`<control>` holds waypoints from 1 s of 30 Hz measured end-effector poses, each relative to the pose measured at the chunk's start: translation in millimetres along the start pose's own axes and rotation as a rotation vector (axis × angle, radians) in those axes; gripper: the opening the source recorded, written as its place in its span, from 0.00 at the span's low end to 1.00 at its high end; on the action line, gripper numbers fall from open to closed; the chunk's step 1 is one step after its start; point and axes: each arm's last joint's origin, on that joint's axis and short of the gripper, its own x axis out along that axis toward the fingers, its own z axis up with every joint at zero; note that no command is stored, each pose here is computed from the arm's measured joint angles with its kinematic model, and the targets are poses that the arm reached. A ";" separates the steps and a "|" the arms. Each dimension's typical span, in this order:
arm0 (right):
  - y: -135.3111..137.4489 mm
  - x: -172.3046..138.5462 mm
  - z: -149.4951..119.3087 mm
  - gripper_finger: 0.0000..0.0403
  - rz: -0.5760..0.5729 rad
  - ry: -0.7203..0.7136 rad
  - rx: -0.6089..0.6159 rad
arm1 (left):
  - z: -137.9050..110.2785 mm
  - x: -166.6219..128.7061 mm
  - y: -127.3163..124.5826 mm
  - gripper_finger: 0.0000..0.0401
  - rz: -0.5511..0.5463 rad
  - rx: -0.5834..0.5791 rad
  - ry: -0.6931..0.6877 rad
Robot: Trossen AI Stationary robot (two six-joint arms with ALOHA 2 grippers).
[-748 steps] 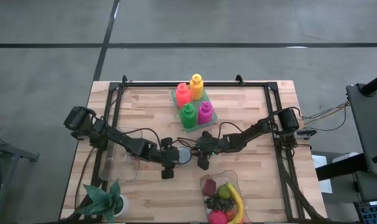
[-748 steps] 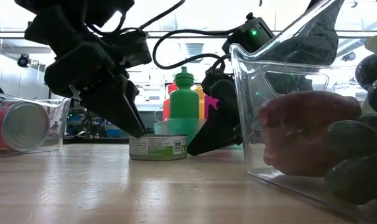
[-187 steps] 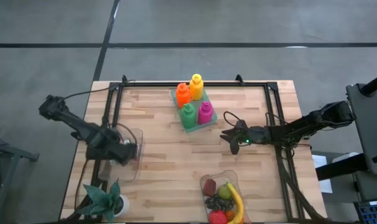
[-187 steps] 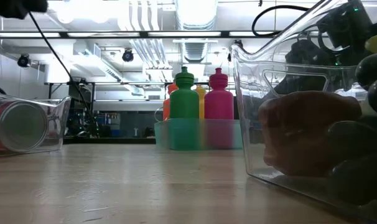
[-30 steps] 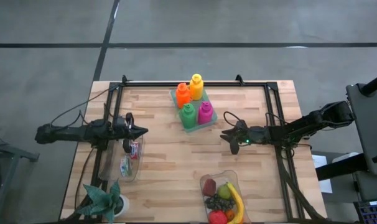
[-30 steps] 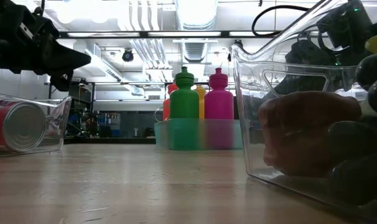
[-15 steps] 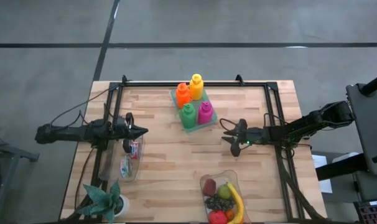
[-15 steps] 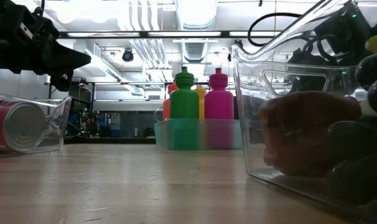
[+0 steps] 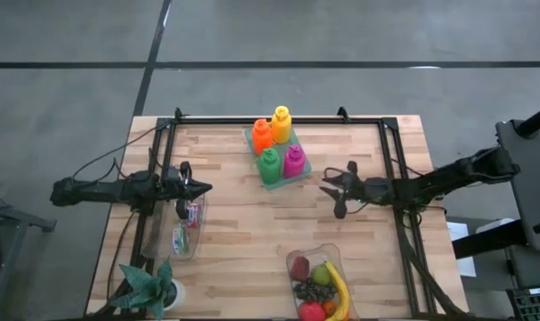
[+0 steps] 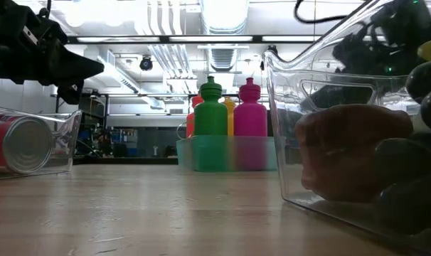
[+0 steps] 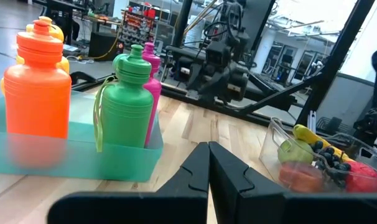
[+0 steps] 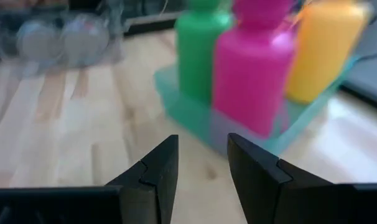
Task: Pick & Place Food Item
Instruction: Return to Home Position
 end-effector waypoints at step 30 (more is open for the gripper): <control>-26.4 -62.1 9.2 0.33 0.075 -0.336 0.056 | 0.0 0.0 0.0 0.01 0.000 0.000 0.000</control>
